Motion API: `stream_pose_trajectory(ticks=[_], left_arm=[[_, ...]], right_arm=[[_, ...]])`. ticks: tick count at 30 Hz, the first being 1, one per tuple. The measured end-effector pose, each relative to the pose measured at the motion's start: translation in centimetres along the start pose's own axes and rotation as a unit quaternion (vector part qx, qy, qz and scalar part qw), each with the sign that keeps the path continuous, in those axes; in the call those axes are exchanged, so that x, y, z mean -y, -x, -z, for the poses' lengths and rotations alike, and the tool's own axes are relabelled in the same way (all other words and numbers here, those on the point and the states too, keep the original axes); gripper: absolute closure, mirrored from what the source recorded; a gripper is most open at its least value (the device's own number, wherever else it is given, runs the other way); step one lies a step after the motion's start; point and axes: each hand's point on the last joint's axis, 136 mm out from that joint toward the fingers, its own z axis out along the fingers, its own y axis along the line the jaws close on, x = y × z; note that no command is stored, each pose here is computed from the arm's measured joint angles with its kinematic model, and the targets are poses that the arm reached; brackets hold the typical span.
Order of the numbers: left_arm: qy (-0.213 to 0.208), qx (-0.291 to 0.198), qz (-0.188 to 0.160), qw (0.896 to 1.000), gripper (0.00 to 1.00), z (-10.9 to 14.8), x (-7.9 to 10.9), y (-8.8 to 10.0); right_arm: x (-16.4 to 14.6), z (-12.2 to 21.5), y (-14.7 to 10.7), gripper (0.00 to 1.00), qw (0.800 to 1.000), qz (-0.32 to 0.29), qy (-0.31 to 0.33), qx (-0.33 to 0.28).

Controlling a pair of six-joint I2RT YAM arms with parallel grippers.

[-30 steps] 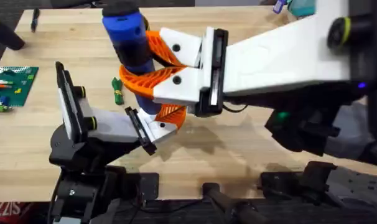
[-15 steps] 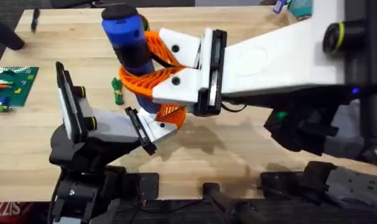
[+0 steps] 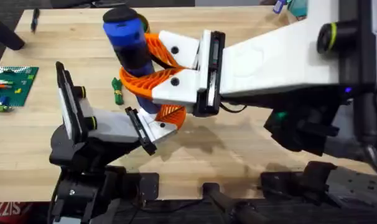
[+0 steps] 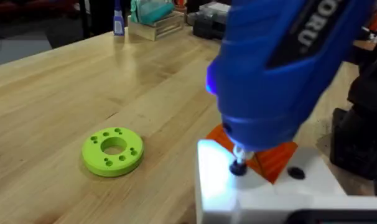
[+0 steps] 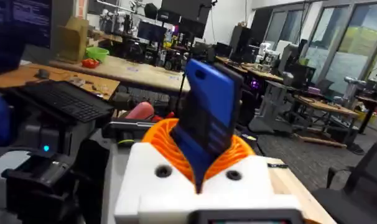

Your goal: Pick up the gripper from the table and insert it into the empty holder that is missing its gripper. Then pick up a screw, insert it into the mounting hole, and use the screwdriver to tighten it. Finally, clean up the table by picking up the vegetable and placing it into the bucket.

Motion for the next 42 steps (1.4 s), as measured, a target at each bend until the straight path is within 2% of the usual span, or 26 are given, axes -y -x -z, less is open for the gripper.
stream_pose_trajectory(ticks=[35,42], left_arm=[[0.000,0.000,0.003,1.000,0.991,0.00,0.01,-0.03],[0.001,0.000,0.002,1.000,0.991,0.00,-0.04,-0.01]], right_arm=[[0.54,-0.12,-0.64,0.988,0.999,-0.015,-0.007,-0.029],[0.81,-0.47,-0.43,0.988,1.000,-0.008,-0.009,-0.014]])
